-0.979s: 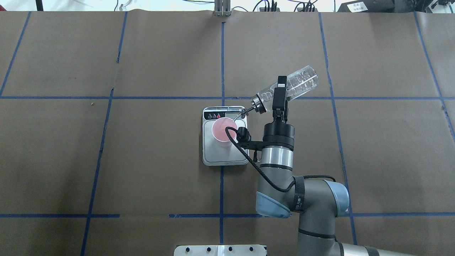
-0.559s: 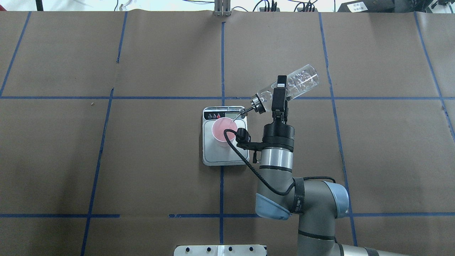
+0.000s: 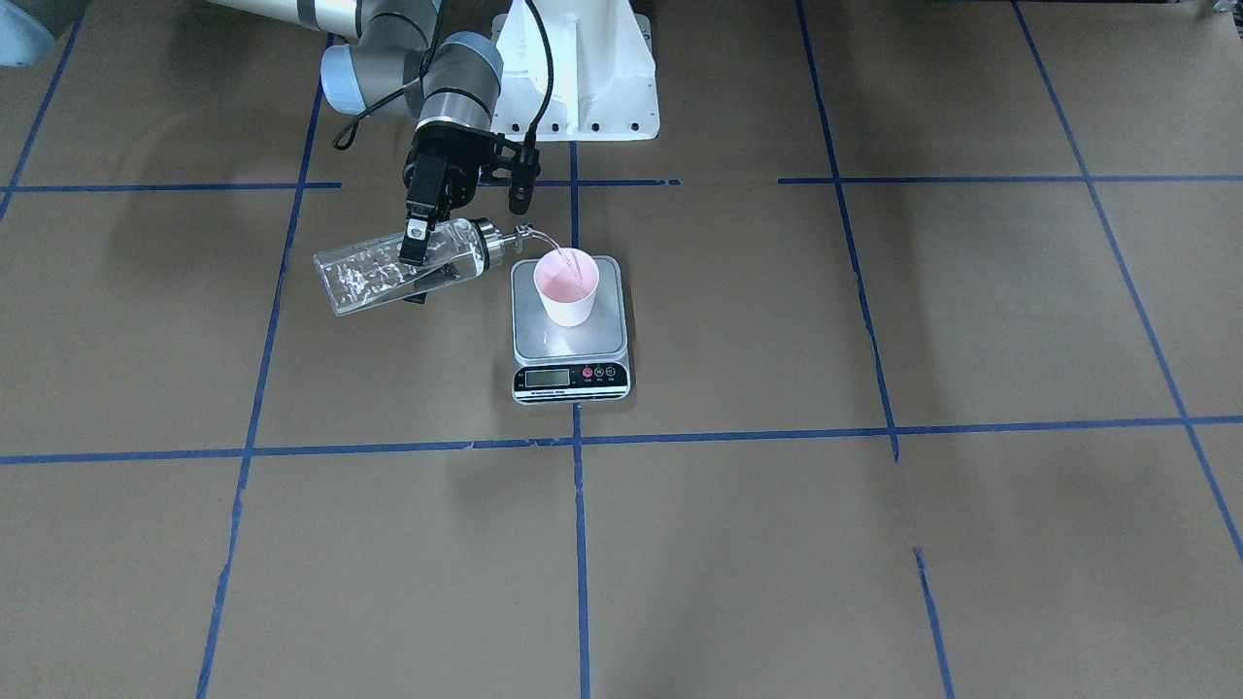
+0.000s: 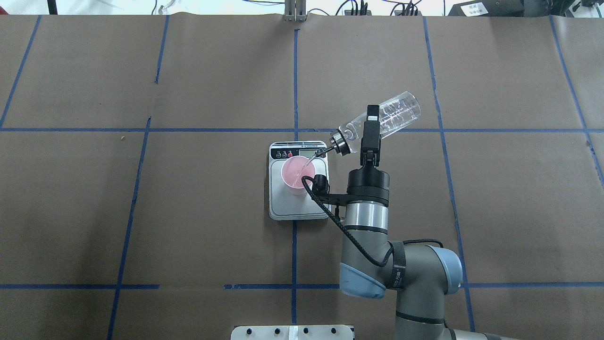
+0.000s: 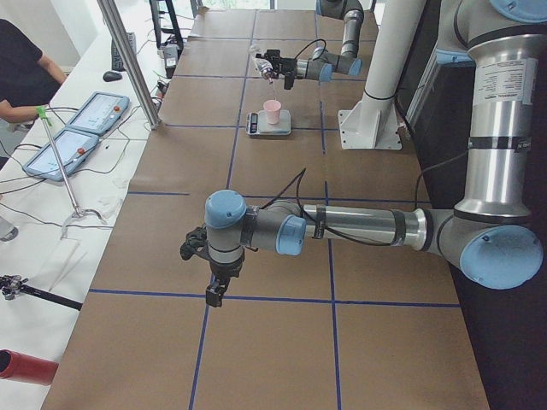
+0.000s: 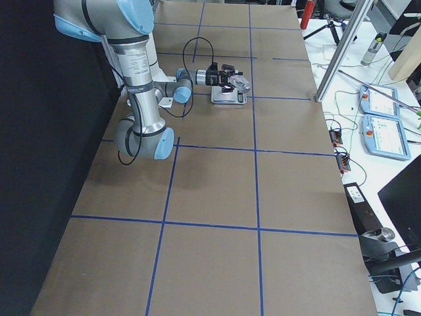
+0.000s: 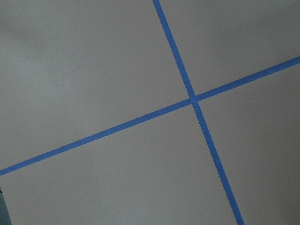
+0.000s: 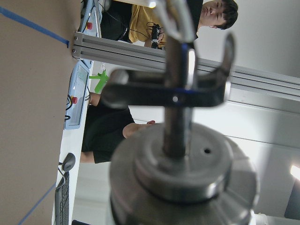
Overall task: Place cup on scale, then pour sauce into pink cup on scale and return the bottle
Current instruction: 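Tilt the bottle spout over the pink cup to pour sauce, then tilt the bottle upright and carry it back to its spot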
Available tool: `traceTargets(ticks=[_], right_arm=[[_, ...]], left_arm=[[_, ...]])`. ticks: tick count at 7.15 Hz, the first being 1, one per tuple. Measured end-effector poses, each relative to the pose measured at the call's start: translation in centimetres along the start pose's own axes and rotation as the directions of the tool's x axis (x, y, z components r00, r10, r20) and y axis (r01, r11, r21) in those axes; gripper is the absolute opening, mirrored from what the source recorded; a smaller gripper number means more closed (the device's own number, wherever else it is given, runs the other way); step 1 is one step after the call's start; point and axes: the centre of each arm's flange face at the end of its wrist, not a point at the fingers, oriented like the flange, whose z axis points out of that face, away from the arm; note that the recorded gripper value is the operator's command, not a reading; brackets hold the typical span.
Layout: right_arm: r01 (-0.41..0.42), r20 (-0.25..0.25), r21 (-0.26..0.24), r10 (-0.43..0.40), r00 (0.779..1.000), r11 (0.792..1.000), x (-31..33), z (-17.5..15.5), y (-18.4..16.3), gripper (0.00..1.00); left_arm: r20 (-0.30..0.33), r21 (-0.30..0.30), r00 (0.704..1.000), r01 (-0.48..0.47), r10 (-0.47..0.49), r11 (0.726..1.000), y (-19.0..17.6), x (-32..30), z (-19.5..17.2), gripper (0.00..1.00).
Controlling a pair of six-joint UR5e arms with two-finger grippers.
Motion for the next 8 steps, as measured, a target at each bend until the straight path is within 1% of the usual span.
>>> traceTargets(ticks=[2,4,6,7,8], right_arm=[[-0.061,0.028,0.011,0.061,0.998,0.998,-0.2,-0.1,0.3,0.00],[-0.156,0.071,0.016,0.154,0.986,0.988,-0.3,-0.2,0.2,0.00],[-0.255,0.116,0.014,0.252,0.961,0.967,-0.1,-0.3,-0.3,0.00],[-0.305,0.139,0.009,0.300,0.944,0.952,0.0,-0.4,-0.6,0.00],[-0.363,0.165,0.002,0.358,0.919,0.932,0.3,-0.4,-0.8,0.00]], left_arm=[[0.000,0.003,1.000,-0.001,0.001,1.000,-0.2,0.1,-0.2,1.00],[0.001,0.004,1.000,0.001,-0.001,1.000,-0.2,0.1,-0.3,1.00],[0.002,0.006,1.000,0.000,0.000,1.000,-0.3,0.1,-0.4,1.00],[0.002,0.006,1.000,0.000,0.000,1.000,-0.3,0.1,-0.5,1.00],[0.003,0.008,1.000,-0.001,0.001,1.000,-0.4,0.2,-0.6,1.00]])
